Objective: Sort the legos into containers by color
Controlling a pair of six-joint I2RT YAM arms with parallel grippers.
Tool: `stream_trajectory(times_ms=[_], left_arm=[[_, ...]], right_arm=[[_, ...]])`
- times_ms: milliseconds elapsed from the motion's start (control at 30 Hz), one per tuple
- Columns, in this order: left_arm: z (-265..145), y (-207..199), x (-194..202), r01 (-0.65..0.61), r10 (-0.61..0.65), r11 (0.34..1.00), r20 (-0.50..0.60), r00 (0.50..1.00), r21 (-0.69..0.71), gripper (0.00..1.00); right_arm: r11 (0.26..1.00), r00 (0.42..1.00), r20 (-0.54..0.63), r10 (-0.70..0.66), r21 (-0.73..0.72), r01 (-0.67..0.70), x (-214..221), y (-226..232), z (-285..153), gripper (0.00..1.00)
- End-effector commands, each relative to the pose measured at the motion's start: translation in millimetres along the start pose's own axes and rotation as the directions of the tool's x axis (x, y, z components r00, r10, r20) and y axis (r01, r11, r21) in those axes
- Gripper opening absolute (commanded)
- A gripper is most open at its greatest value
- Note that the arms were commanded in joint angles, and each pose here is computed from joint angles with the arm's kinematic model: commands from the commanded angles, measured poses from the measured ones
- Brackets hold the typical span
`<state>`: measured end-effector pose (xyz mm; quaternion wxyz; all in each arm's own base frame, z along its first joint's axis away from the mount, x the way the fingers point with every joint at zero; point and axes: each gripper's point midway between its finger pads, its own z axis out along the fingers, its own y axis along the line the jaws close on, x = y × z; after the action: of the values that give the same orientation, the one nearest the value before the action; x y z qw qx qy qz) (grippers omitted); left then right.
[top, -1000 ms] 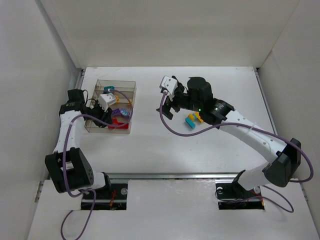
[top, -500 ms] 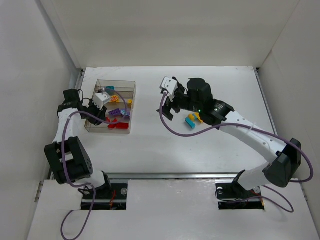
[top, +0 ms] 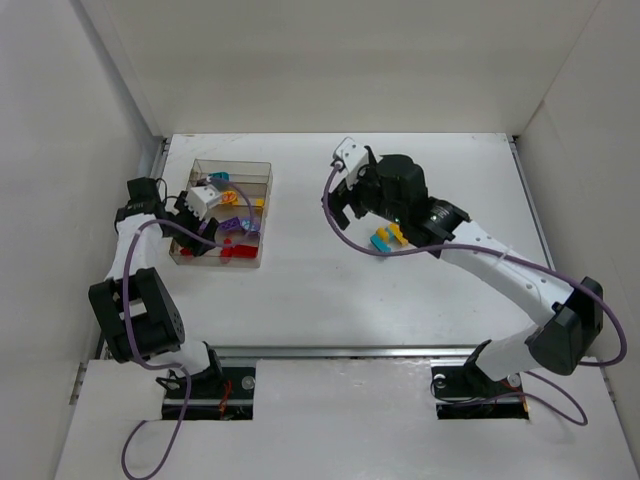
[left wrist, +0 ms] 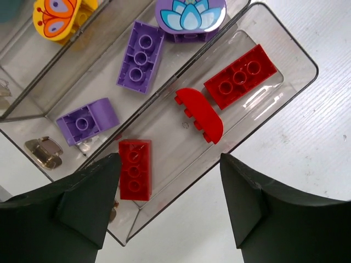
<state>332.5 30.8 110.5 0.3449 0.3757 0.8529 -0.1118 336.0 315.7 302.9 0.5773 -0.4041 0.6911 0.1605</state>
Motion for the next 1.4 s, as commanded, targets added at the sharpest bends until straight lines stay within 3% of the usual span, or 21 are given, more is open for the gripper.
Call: stream_trajectory(times_ms=[0,167,367,533,600,667,733,967,1133,1367], left_arm=[[-23.3,6.1,-36.5,-0.052,0.055,0.998,0.095,0.994,-0.04,0.7],[-39.4,5.6,-66.8,-0.052,0.062,0.997,0.188,0.98,-0.055,0.7],[-56.1,-5.1,-97.2,-0.043,0.05,0.999,0.294,0.954,-0.031,0.71],[-57.8,-8.9,-110.4,-0.046,0.048,0.999,0.322,0.946,-0.016,0.71],[-58.5,-10.2,-114.8,-0.049,0.051,0.999,0.326,0.944,-0.014,0.71],[-58.5,-10.7,-114.8,-0.037,0.038,0.999,0.327,0.944,-0.009,0.71],[-58.5,-11.1,-114.8,-0.029,0.029,1.0,0.327,0.945,-0.006,0.71],[-55.7,-10.1,-115.4,-0.008,0.004,1.0,0.329,0.944,0.012,0.71],[-60.4,-7.3,-121.6,-0.012,0.011,1.0,0.338,0.941,0.0,0.71],[-61.9,-2.7,-124.1,-0.015,0.018,1.0,0.336,0.942,-0.012,0.71]], right_arm=[[0.981,0.992,0.058,0.114,0.152,-0.121,-16.3,-44.4,-15.0,1.0],[0.922,0.955,-0.051,0.293,0.279,-0.268,33.8,-102.9,-28.7,1.0],[0.846,0.87,-0.282,0.405,0.477,-0.239,130.1,-157.7,-51.8,1.0],[0.882,0.788,-0.47,0.398,0.434,-0.187,191.8,-152.2,-45.2,0.9],[0.898,0.742,-0.546,0.388,0.405,-0.172,212.0,-143.2,-47.6,0.91],[0.923,0.687,-0.638,0.348,0.362,-0.131,234.9,-132.7,-49.6,0.98],[0.934,0.661,-0.675,0.326,0.338,-0.116,246.5,-123.6,-51.3,1.0],[0.962,0.66,-0.708,0.251,0.259,-0.088,265.0,-106.9,-35.4,1.0],[0.98,0.613,-0.768,0.185,0.187,-0.062,284.1,-92.7,-22.5,1.0],[0.978,0.583,-0.793,0.176,0.208,-0.012,293.1,-101.2,-24.5,1.0]])
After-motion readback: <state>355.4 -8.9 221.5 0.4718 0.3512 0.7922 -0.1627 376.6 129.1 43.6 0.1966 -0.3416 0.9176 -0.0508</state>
